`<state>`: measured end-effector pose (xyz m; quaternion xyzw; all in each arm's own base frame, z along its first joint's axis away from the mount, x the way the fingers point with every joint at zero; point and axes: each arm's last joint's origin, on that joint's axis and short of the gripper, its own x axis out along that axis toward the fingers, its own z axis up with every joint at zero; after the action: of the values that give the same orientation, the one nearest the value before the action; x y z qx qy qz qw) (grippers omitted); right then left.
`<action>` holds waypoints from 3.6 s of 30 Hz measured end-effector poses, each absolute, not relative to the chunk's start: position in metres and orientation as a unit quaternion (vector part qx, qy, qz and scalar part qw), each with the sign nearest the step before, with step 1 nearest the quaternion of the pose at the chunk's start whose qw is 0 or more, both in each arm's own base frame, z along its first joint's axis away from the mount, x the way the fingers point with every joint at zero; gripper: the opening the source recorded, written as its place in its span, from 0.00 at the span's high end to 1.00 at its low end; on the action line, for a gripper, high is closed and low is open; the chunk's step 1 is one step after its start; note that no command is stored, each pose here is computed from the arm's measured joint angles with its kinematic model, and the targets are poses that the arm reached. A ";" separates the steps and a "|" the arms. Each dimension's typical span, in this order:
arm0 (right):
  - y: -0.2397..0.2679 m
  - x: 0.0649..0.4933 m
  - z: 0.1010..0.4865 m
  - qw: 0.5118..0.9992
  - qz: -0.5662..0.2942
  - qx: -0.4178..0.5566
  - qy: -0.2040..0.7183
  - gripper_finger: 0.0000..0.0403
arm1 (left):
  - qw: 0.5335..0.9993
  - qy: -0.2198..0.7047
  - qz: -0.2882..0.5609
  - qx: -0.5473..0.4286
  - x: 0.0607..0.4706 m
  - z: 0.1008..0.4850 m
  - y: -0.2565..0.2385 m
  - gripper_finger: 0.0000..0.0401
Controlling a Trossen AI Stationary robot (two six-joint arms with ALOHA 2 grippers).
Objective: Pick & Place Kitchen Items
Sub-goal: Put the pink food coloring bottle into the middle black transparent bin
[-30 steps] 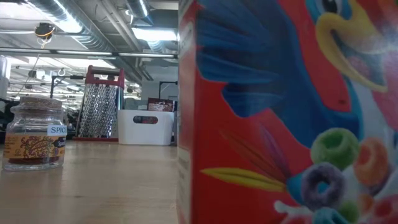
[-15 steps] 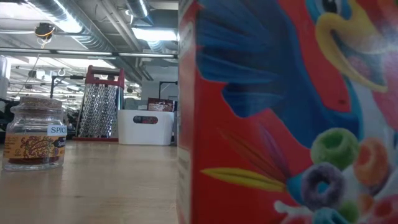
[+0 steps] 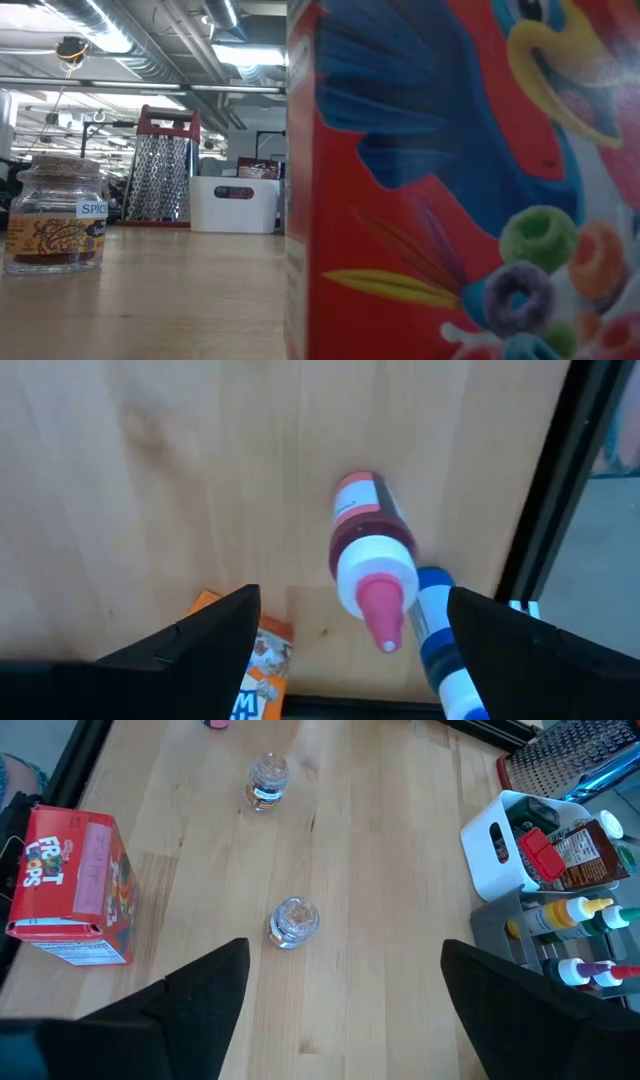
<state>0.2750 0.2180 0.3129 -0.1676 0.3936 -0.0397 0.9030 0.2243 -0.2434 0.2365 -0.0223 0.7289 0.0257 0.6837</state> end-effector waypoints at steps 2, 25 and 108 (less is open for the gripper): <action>0.218 0.275 0.313 0.903 -0.040 -0.168 0.394 0.17 | 0.685 0.728 0.026 -0.024 0.224 0.233 -0.243 0.21; 0.218 0.275 0.313 0.903 -0.040 -0.168 0.393 0.17 | 0.690 0.723 -0.019 -0.026 0.224 0.181 -0.234 0.21; 0.215 0.274 0.313 0.899 -0.067 -0.190 0.388 0.17 | 0.798 0.596 0.001 0.090 0.363 0.285 0.090 0.64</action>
<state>0.2740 0.2145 0.3126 -0.1897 0.3885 -0.0672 0.8992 0.3626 0.0904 0.2846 0.0895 0.5955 0.0013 0.7983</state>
